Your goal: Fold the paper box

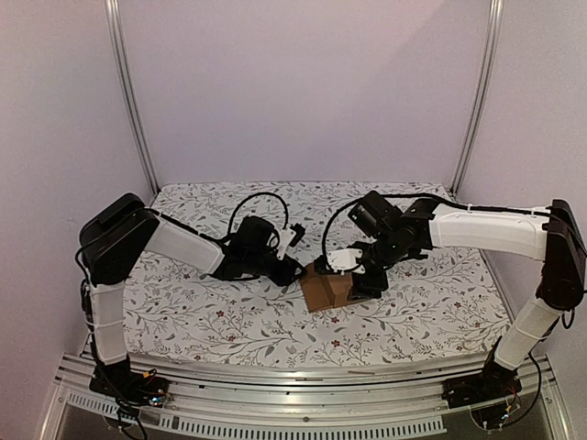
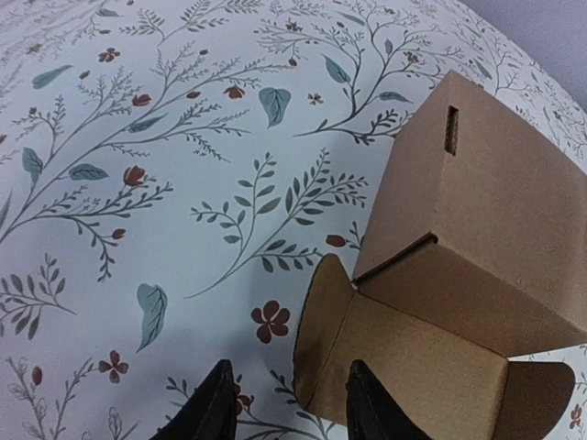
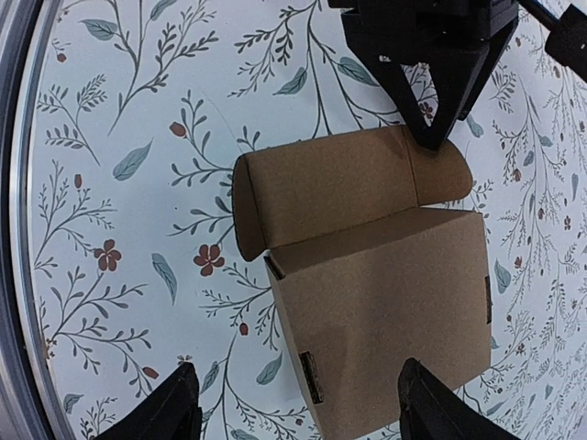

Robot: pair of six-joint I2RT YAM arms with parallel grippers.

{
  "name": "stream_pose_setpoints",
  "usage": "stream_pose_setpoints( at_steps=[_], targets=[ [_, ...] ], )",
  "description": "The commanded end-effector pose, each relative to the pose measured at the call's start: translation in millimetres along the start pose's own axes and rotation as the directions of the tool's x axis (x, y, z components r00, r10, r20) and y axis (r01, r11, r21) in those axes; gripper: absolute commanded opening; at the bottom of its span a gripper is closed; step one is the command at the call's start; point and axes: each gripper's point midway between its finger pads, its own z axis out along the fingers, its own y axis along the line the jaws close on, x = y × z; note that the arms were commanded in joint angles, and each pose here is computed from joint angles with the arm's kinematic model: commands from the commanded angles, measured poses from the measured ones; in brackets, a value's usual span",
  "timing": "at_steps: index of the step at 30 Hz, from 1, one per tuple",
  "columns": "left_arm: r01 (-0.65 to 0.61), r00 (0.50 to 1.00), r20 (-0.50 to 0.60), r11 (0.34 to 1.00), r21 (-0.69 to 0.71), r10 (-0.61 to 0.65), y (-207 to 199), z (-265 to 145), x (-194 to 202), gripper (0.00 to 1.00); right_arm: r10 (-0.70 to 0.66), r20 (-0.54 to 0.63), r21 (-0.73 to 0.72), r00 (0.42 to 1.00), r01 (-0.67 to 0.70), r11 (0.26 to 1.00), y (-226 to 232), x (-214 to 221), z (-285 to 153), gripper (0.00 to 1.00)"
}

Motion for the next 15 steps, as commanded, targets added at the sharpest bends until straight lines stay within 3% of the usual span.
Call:
stream_pose_setpoints(
  at_steps=[1,7,15],
  targets=[
    [-0.006,0.999,0.051,0.998,0.069,0.002,3,11,-16,0.36,-0.005,-0.034,0.046,0.999,0.007,0.999,-11,5,7,0.73],
    [0.003,0.999,0.046,0.993,0.114,-0.008,0,15,-10,0.2,-0.007,-0.053,0.018,0.999,0.008,1.0,-5,9,12,0.73],
    [0.003,0.999,0.036,0.993,0.12,-0.007,1,22,-7,0.19,-0.011,-0.057,-0.007,0.998,0.01,1.0,-2,9,15,0.72]
  ],
)
